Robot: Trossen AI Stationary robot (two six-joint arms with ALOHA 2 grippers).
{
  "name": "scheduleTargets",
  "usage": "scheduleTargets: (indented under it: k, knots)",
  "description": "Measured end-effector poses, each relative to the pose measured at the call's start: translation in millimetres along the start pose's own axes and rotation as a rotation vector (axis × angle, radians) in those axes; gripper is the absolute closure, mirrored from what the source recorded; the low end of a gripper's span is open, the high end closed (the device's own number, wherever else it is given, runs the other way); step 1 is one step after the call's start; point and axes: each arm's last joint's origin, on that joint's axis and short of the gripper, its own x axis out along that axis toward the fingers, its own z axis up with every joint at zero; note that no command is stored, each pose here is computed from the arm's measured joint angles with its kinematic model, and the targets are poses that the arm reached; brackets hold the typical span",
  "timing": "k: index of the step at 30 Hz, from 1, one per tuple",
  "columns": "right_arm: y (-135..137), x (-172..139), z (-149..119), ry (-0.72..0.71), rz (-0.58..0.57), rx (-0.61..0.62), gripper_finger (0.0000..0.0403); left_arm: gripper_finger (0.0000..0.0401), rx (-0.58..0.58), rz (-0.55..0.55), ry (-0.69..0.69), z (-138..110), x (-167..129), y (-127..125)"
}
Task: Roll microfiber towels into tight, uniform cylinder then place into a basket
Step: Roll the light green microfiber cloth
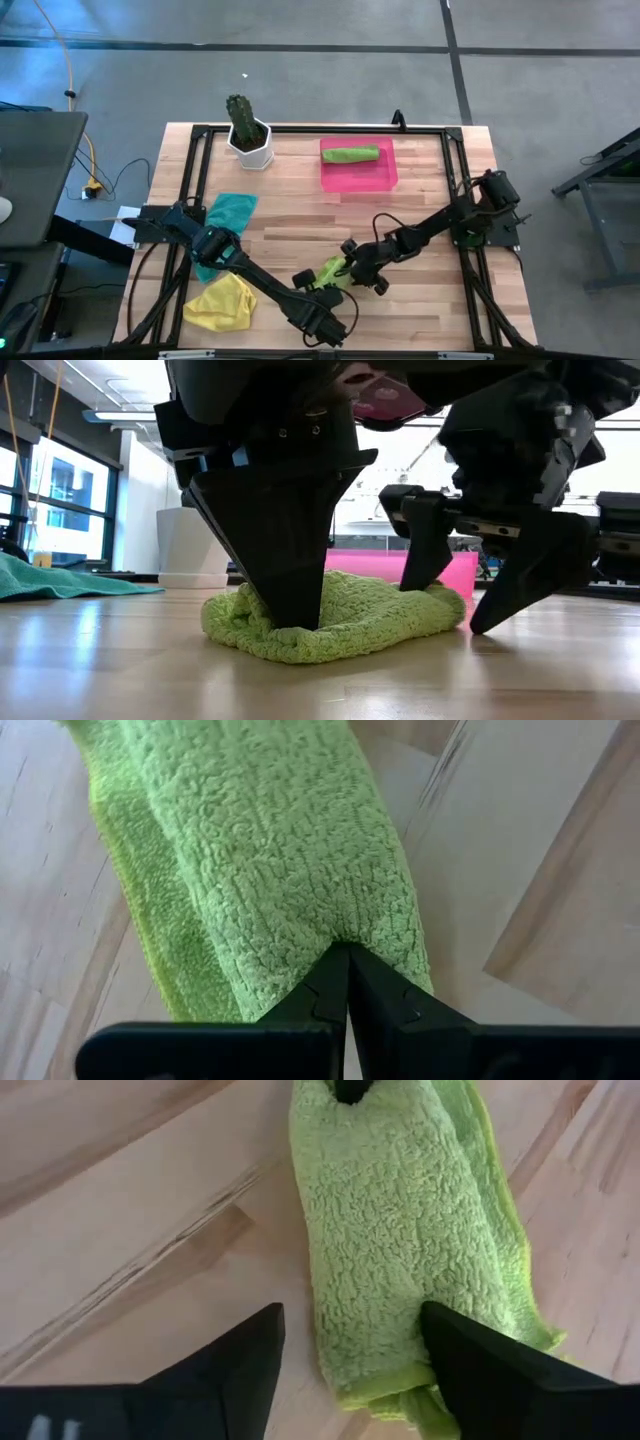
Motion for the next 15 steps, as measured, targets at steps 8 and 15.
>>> scheduleTargets:
  k: [8, 15]
  knots:
    - [-15, 5, -15, 0.026, 0.045, 0.277, 0.018, 0.0401, 0.044, 0.02, -0.028, 1, -8, 4]
    - [-23, 5, -21, 0.027, 0.068, 0.371, 0.0253, 0.0401, 0.096, 0.031, -0.063, 0, -33, 10]
